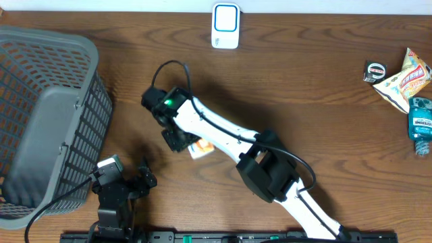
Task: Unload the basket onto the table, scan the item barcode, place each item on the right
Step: 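Reach the right gripper back to the small orange box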
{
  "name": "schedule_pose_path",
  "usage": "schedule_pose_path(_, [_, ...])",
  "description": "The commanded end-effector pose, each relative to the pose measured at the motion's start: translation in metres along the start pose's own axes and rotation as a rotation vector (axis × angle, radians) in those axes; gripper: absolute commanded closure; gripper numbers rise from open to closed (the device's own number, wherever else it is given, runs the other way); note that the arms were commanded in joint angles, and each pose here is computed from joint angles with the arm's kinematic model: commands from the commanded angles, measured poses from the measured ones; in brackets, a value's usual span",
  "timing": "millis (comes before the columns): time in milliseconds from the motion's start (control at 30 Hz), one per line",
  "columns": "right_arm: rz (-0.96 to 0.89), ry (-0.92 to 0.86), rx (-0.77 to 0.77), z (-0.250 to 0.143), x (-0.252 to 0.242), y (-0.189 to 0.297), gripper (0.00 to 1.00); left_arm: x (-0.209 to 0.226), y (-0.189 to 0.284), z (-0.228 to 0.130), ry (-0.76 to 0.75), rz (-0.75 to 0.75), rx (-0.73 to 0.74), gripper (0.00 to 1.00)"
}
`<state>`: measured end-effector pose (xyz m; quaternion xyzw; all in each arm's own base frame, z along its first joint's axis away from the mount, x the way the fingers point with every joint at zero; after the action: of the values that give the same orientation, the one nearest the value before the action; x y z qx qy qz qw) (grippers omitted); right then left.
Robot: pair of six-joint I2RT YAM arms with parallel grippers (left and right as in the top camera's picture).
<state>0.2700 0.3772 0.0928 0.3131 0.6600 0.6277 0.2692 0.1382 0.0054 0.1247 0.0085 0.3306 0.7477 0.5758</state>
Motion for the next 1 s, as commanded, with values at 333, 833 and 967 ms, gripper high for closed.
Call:
schedule_pose_path(333, [-0.156,0.123,0.187,-0.040,-0.036,0.045,0.69,0.003,-0.002,-0.003,0.006,0.017,0.005,0.02])
schedule_pose_path(833, [0.225,0.104,-0.080,0.000,0.004,0.034,0.84,0.003,-0.002,-0.003,0.006,0.017,0.005,0.02])
schedule_pose_path(967, [0.227,0.119,-0.068,-0.002,0.011,0.018,0.85,0.003,-0.002,-0.003,0.006,0.017,0.006,0.02])
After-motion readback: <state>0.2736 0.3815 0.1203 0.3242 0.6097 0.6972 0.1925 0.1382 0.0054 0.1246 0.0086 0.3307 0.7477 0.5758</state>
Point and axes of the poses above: each gripper's point midway between its finger pads, its own y axis back along the fingers, its own x axis along the line the jaws close on, z = x × y, the point moved 7 cm from there along y, back along the fingers, and after that the axes turned 8 degrees about y, right-handed, at the moved point
